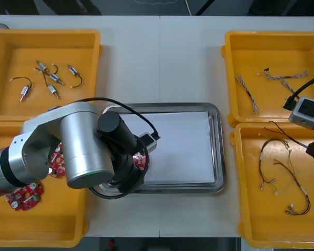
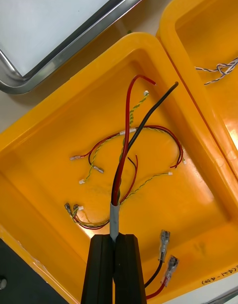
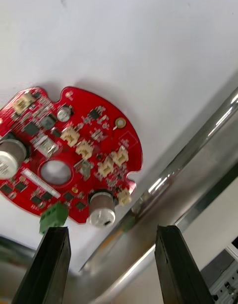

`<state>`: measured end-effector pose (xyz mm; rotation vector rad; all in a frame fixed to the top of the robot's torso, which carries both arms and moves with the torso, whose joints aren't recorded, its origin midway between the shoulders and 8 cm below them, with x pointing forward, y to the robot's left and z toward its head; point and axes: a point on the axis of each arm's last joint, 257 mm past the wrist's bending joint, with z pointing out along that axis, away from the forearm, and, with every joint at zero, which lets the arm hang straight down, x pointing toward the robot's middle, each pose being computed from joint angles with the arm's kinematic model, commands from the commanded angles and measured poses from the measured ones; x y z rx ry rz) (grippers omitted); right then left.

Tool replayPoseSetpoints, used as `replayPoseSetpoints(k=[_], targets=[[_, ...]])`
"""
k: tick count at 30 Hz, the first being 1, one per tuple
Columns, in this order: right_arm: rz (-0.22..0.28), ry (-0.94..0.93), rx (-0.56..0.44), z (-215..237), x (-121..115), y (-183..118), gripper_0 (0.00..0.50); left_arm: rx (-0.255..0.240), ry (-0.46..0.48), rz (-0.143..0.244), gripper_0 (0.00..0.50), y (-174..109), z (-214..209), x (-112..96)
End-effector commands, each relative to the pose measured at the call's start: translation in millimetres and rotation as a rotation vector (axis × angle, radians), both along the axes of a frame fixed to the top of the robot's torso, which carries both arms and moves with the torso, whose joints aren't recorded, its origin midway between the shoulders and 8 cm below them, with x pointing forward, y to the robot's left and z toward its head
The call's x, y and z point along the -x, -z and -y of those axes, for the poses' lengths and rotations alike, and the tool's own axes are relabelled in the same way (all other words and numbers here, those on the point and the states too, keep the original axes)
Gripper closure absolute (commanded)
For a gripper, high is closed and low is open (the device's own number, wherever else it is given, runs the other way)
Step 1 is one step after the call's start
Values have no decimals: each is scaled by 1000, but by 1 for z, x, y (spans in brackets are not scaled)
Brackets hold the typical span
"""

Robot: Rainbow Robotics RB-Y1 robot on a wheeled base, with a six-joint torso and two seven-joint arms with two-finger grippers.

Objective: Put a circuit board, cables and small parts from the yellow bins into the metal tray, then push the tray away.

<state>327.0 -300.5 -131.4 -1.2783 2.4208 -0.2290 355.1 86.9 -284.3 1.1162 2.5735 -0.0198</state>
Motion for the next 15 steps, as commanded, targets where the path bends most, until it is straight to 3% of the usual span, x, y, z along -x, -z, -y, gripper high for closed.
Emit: replayPoseSetpoints(k=[1,13,15], targets=[[37,-44,49,0,0,-15,500,66,-115,44,0,-56,2,-13],[55,-200,67,-48,-4,-28,500,85,-279,72,0,-128,-48,-35],[59,-235,78,-59,-6,-30,500,115,-305,93,0,-141,-53,-43]])
